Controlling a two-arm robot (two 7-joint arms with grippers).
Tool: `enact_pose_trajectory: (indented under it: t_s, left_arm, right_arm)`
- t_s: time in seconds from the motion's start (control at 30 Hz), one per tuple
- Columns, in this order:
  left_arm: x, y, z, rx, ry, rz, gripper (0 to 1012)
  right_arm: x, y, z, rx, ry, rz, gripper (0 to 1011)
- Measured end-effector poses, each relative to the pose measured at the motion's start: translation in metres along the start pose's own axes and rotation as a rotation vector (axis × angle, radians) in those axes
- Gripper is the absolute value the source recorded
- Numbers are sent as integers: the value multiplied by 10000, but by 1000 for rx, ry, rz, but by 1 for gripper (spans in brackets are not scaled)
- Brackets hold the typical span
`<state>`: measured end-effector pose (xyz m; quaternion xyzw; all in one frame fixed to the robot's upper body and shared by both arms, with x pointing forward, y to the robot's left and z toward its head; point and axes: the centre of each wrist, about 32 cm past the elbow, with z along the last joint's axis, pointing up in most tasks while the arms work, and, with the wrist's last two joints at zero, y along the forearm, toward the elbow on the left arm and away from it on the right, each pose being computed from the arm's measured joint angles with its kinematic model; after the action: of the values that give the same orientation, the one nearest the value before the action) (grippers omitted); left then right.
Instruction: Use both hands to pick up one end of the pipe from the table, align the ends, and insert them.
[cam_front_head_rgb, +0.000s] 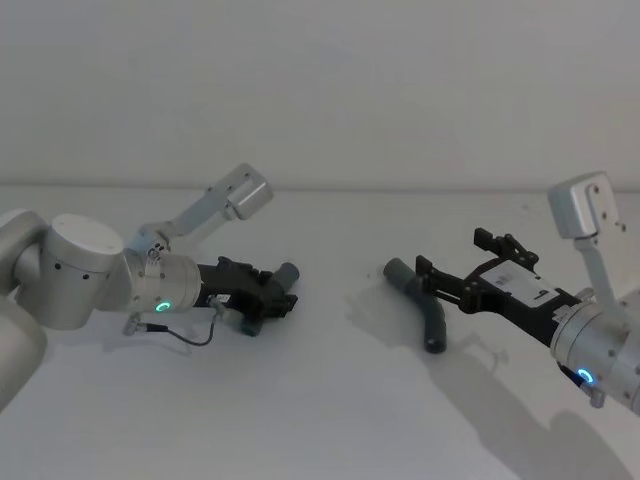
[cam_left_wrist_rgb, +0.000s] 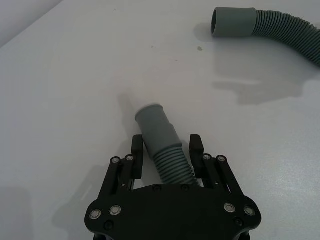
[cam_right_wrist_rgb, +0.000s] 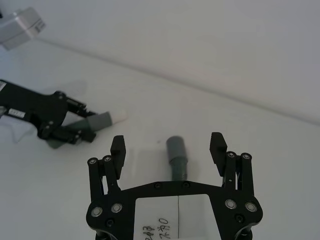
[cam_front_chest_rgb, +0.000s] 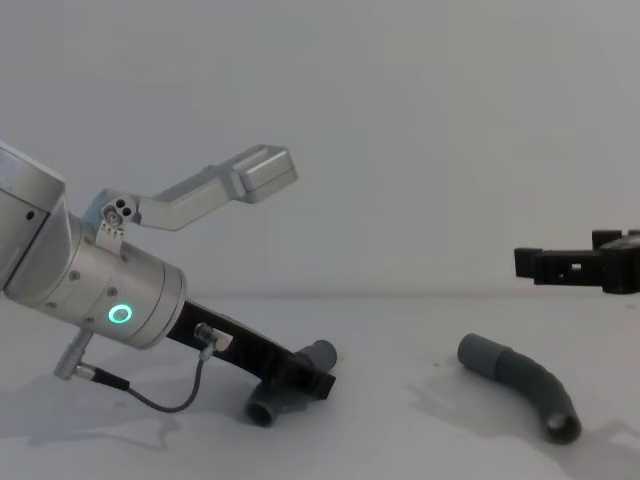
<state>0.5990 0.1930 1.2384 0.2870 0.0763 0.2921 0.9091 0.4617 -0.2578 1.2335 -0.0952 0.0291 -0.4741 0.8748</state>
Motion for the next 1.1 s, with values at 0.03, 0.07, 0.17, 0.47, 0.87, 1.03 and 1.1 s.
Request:
enact_pose_trajectory:
  t_s: [0.03, 0.07, 0.17, 0.47, 0.87, 1.03, 1.1]
  left_arm:
    - [0, 0, 0, 0, 0, 0, 552]
    - [0, 0, 0, 0, 0, 0, 544]
    - [0, 0, 0, 0, 0, 0, 521]
    - [0, 0, 0, 0, 0, 0, 458]
    - [0, 0, 0, 0, 0, 0, 386]
    - [0, 0, 0, 0, 0, 0, 374]
    - [0, 0, 0, 0, 0, 0, 371]
  right_arm:
    - [11, -1, 13, -13, 6, 8, 1001]
    - [21, -1, 26, -19, 8, 13, 1001]
    - [75, -1, 89, -60, 26, 44, 1001]
    - [259, 48, 232, -159, 36, 121, 1001]
    - [410, 184, 320, -212, -14, 145, 1002]
    - [454, 262, 315, -229, -43, 133, 1002]
    - [464, 280, 310, -235, -48, 130, 1001]
